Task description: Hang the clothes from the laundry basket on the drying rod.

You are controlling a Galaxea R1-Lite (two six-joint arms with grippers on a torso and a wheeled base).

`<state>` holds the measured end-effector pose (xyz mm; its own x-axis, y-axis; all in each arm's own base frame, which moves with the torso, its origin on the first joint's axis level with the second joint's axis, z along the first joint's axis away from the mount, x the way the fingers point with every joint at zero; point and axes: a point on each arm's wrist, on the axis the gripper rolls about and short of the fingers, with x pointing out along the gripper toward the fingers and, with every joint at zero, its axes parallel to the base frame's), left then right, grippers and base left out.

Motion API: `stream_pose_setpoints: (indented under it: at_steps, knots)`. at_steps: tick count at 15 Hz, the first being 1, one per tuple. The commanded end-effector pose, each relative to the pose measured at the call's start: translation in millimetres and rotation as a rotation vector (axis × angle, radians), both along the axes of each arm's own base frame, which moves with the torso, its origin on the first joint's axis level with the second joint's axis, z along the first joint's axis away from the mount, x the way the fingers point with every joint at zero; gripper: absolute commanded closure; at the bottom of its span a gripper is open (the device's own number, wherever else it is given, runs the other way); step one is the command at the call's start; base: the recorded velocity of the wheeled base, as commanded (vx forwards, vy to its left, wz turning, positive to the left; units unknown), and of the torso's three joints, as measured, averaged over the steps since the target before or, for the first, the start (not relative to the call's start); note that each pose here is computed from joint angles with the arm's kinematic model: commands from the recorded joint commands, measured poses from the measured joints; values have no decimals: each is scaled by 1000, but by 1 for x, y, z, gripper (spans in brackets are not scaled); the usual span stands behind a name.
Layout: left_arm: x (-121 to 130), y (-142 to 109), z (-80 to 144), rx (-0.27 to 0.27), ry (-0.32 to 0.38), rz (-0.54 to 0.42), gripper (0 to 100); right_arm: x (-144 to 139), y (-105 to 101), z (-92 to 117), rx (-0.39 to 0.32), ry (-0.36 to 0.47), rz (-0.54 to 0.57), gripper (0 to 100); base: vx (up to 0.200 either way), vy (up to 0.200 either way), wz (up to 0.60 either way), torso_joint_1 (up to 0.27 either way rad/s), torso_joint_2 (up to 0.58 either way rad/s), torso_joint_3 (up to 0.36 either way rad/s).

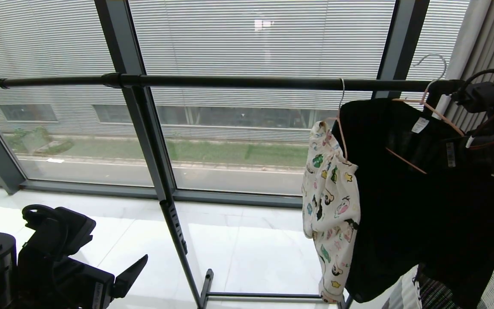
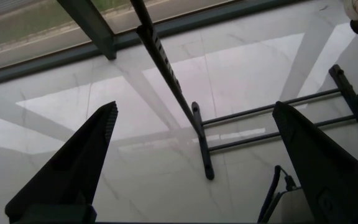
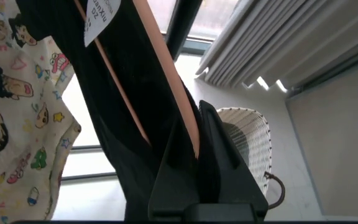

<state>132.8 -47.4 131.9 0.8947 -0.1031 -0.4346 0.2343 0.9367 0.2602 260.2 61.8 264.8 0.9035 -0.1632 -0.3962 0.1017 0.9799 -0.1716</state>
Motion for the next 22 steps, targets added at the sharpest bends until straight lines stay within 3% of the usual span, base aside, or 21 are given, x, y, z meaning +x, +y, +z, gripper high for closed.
stream_pose_setpoints:
  at_steps: [1, 6, 12, 22]
  knots:
    - [0, 0, 0, 2, -1, 1, 0, 7, 1, -4, -4, 14, -3, 100, 0, 0, 0, 0, 0, 0]
    - [-1, 0, 1, -1, -7, 1, 0, 12, 2, -9, -8, 30, -6, 100, 0, 0, 0, 0, 0, 0]
    - [-1, 1, 2, -1, -11, 1, 0, 44, 0, -22, -20, 71, -41, 100, 0, 0, 0, 0, 0, 0]
    - [0, 0, 4, -2, -18, 0, 0, 50, 1, -28, -23, 87, -45, 100, 0, 0, 0, 0, 0, 0]
